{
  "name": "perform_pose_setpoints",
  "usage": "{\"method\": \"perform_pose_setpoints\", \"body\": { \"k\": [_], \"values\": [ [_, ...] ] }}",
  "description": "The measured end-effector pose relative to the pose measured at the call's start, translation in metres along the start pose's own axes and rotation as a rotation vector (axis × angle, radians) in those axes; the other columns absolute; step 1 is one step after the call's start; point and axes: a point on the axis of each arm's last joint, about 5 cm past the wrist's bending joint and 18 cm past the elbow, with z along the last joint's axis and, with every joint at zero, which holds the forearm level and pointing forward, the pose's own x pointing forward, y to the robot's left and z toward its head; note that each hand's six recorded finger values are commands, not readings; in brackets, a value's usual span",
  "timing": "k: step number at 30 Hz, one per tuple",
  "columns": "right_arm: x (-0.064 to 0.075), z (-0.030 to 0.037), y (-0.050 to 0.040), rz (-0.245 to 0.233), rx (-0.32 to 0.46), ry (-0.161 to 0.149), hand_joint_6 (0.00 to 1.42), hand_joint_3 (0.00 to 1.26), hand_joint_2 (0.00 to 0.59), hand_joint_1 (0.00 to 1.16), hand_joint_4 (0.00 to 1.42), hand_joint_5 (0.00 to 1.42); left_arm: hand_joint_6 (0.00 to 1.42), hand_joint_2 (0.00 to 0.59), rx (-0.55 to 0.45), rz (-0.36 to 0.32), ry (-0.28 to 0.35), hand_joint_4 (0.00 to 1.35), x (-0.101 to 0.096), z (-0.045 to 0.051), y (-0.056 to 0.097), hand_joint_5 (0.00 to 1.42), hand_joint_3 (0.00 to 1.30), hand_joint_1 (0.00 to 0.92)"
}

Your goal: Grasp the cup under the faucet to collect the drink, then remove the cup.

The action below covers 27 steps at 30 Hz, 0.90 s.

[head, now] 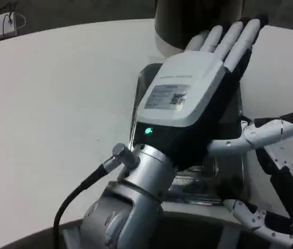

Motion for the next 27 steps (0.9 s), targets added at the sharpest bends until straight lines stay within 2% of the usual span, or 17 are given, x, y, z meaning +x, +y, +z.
{"method": "perform_pose_setpoints", "body": {
  "k": [3, 10, 14, 23, 27],
  "values": [
    [0.002, 0.0, -0.0002, -0.006, 0.003, -0.005, 0.22, 0.01, 0.305, 0.37, 0.04, 0.11, 0.0, 0.145, -0.007, 0.085, 0.003, 0.0, -0.006, -0.0038, -0.002, 0.04, 0.0, 0.0],
    [0.004, -0.0006, 0.002, 0.0, 0.011, -0.008, 0.21, 0.01, 0.307, 0.36, 0.04, 0.11, 0.0, 0.148, -0.021, 0.163, -0.017, 0.0, -0.01, -0.0056, -0.003, 0.09, 0.0, 0.0],
    [0.004, -0.0027, 0.0048, 0.016, 0.015, 0.003, 0.21, 0.01, 0.31, 0.36, 0.04, 0.11, 0.0, 0.147, -0.044, 0.26, -0.01, 0.0, -0.018, -0.0083, -0.002, 0.09, 0.0, 0.0],
    [0.008, -0.0033, 0.0052, 0.016, 0.014, -0.012, 0.23, 0.0, 0.311, 0.36, 0.04, 0.11, 0.0, 0.145, -0.125, 0.403, 0.09, 0.0, -0.036, -0.0176, -0.004, 0.09, 0.0, 0.0],
    [0.009, -0.0061, 0.007, 0.017, 0.016, -0.005, 0.23, 0.0, 0.311, 0.36, 0.04, 0.11, 0.0, 0.145, -0.112, 0.436, 0.137, 0.0, -0.049, -0.0238, -0.003, 0.09, 0.0, 0.0]
  ]
}}
